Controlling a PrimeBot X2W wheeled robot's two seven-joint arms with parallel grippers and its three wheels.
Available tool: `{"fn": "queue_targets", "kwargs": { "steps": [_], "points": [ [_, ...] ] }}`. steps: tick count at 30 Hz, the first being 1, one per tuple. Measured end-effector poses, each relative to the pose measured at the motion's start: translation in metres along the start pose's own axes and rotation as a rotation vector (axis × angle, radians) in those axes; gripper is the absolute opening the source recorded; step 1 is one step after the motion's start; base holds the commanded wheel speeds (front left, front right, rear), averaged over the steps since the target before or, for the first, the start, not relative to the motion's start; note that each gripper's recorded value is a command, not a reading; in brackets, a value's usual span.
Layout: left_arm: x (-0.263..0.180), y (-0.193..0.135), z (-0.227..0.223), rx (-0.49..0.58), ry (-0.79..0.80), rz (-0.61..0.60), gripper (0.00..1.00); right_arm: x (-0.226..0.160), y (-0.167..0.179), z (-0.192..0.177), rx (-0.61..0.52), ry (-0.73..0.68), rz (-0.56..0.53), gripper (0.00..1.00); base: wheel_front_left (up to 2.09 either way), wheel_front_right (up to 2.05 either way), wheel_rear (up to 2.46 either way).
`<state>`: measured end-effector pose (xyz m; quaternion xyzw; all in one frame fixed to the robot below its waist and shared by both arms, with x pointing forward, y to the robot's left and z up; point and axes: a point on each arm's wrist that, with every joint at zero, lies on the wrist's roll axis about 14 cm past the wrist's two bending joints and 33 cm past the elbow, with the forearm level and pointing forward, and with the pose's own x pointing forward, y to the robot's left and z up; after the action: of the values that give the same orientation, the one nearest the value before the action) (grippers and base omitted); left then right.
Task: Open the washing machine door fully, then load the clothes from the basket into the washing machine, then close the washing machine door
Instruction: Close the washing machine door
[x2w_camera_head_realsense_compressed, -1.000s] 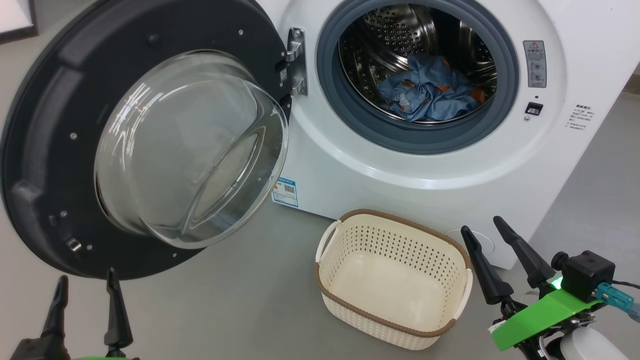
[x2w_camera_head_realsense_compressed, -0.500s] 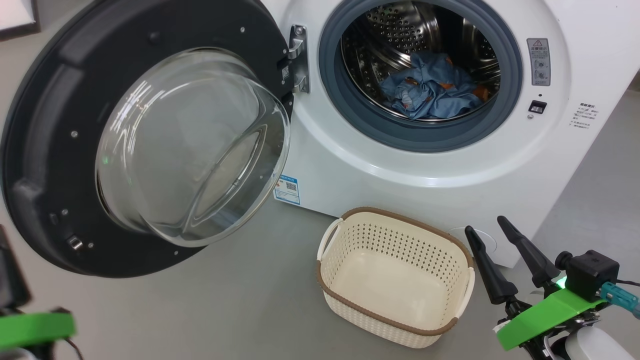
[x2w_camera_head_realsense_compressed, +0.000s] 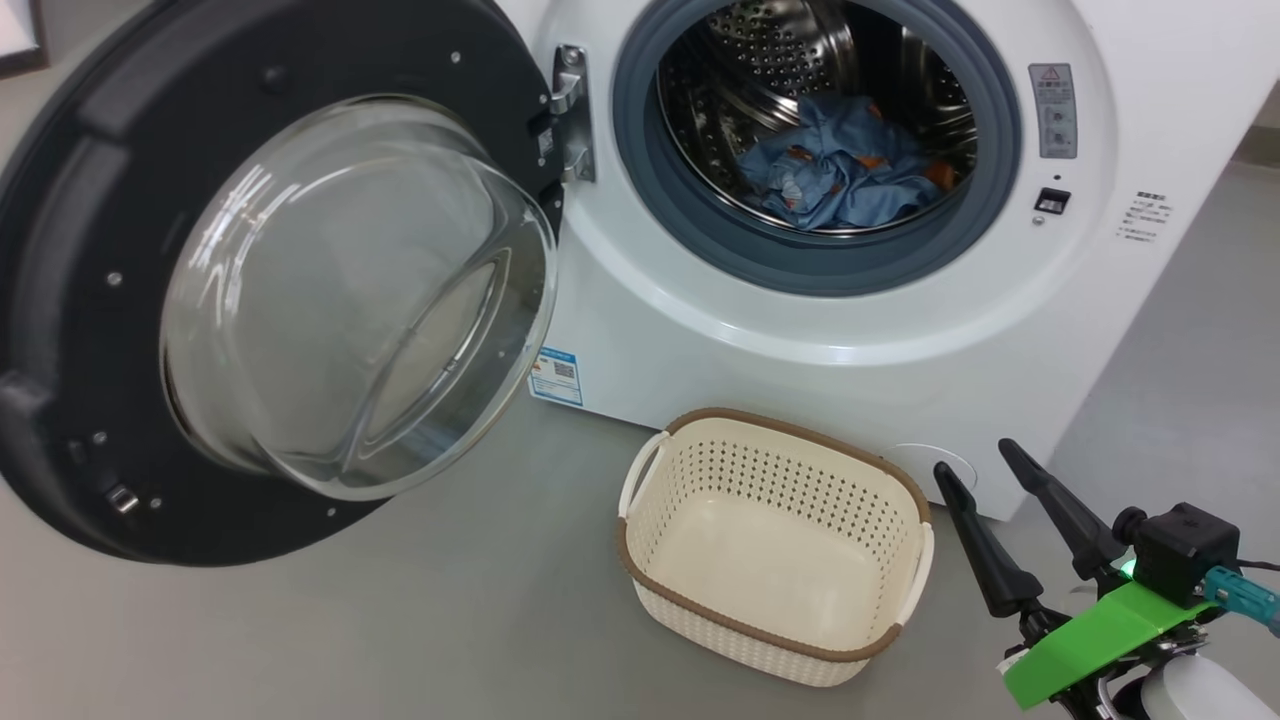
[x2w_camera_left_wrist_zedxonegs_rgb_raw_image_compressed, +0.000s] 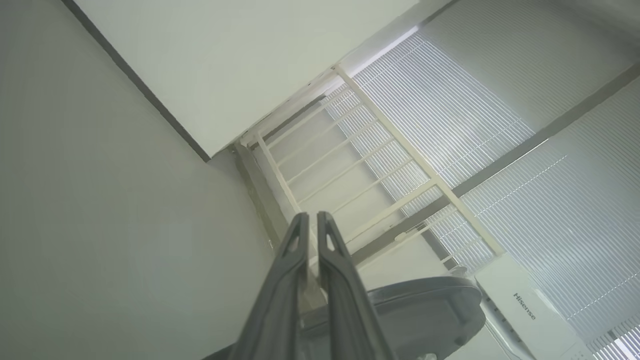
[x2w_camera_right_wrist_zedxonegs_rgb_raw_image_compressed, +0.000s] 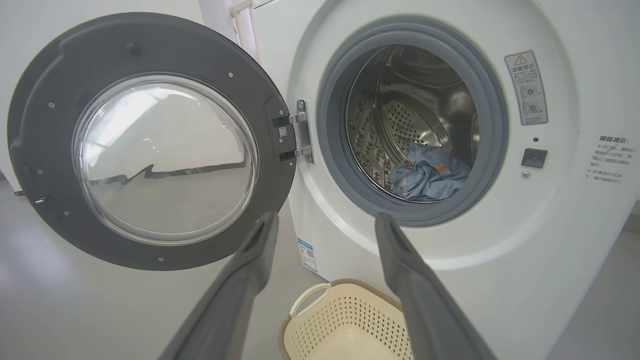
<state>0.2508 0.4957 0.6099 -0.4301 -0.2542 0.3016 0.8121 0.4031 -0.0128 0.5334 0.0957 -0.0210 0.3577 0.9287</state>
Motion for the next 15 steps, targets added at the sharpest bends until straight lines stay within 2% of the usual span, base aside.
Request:
{"fn": "queue_targets", "kwargs": {
  "steps": [9, 15],
  "points": [
    [0.026, 0.026, -0.016, -0.303, 0.081, 0.108, 0.00, -0.009, -0.021, -0.012, -0.019, 0.044, -0.028, 1.00, 0.00, 0.00, 0.00],
    [0.028, 0.049, -0.037, -0.401, 0.133, 0.193, 0.00, -0.010, -0.033, -0.010, -0.034, 0.045, -0.041, 1.00, 0.00, 0.00, 0.00]
  ]
}}
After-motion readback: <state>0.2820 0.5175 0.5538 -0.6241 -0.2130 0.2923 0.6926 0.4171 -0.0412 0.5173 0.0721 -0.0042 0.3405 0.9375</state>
